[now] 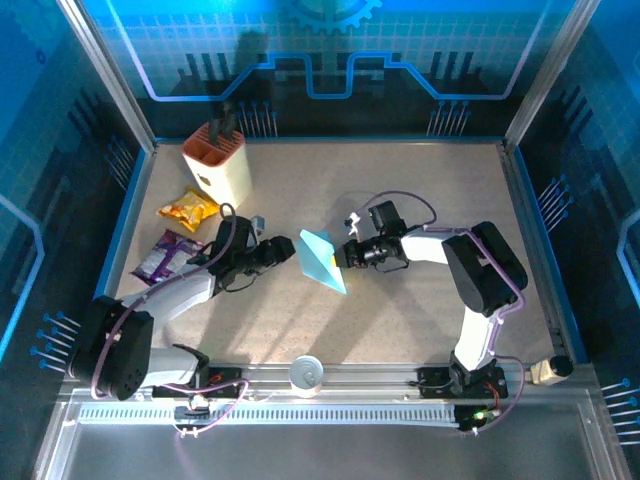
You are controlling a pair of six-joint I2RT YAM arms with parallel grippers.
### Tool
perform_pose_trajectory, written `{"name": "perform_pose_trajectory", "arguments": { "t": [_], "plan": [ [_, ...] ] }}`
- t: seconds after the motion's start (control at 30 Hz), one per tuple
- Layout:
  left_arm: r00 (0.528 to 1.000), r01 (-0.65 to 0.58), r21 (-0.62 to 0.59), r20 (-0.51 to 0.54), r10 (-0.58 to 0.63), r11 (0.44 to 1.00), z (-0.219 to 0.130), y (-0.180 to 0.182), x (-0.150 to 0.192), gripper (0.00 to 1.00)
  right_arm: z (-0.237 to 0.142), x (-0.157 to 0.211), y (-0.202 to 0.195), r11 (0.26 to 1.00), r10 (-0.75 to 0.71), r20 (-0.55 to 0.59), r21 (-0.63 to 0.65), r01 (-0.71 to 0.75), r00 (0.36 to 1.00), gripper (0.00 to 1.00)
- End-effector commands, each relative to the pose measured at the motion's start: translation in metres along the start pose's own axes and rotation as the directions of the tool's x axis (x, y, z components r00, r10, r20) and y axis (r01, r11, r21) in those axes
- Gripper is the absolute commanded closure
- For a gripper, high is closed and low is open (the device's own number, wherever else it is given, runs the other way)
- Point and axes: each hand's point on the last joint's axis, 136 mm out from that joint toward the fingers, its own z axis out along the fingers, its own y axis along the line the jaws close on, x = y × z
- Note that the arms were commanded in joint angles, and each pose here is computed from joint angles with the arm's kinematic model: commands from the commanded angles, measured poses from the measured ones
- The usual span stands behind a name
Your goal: Fold a paper plane with a square sheet of paper (fold left side to right side)
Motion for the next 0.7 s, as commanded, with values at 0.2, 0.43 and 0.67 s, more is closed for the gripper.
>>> {"name": "perform_pose_trajectory", "arguments": {
  "t": [0.2,0.43,0.67],
  "plan": [
    [0.995,-0.070,0.258,0.092,0.048,0.964,-0.032,-0.061,-0.017,0.33,-0.061,-0.025,0.042,0.995,-0.083,0.191,-0.033,0.091,0.978,0.98],
    [0.981,-0.168,0.457,0.162,0.103,0.873,-0.073,-0.117,-0.023,0.26,-0.116,-0.036,0.079,0.984,-0.092,0.347,-0.109,0.138,0.933,0.98],
    [0.979,-0.199,0.566,0.149,0.139,0.800,-0.086,-0.153,-0.021,0.26,-0.151,-0.038,0.131,0.943,-0.128,0.431,-0.227,0.244,0.893,0.98]
  ]
}}
